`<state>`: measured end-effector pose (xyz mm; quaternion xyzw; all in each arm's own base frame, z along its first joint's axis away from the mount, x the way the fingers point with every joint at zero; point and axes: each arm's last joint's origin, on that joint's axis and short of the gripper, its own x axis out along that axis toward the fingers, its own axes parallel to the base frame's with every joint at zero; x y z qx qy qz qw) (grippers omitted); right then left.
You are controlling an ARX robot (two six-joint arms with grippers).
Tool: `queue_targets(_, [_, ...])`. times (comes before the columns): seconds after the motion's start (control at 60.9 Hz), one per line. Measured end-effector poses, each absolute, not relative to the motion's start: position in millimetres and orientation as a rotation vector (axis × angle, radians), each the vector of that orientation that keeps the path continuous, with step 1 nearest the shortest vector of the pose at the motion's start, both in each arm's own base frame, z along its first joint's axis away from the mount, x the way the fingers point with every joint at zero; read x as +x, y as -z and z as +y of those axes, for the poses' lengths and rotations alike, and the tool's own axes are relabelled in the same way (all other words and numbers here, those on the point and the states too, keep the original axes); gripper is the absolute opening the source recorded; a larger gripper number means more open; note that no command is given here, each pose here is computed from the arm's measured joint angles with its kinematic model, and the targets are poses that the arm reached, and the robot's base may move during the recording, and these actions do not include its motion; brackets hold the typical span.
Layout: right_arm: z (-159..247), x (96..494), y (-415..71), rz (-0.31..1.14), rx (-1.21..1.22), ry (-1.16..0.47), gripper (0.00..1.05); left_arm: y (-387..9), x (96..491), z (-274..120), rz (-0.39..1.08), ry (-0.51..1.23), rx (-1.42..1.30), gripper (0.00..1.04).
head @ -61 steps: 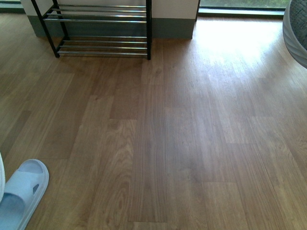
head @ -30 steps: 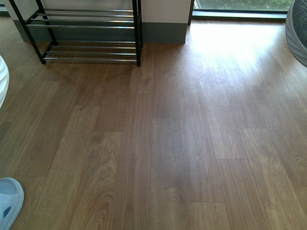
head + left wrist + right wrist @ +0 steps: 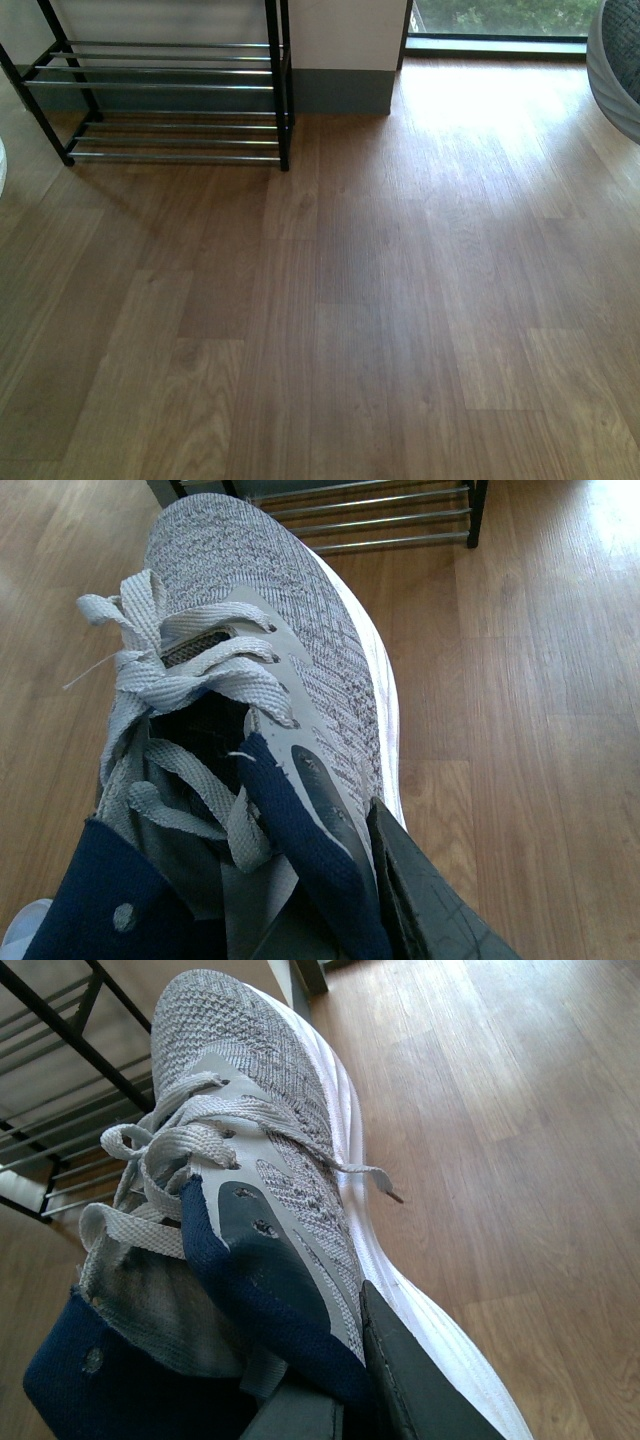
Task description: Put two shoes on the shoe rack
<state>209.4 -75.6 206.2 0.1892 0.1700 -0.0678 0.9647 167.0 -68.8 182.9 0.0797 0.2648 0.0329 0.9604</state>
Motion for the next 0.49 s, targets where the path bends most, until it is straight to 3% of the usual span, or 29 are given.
queue_targets(0.493, [-76.1,209.3,-206.1,0.344,0.383,0.143,0.01,-182.9,166.9,-69.1,0.537,-0.063,0.161,0.02])
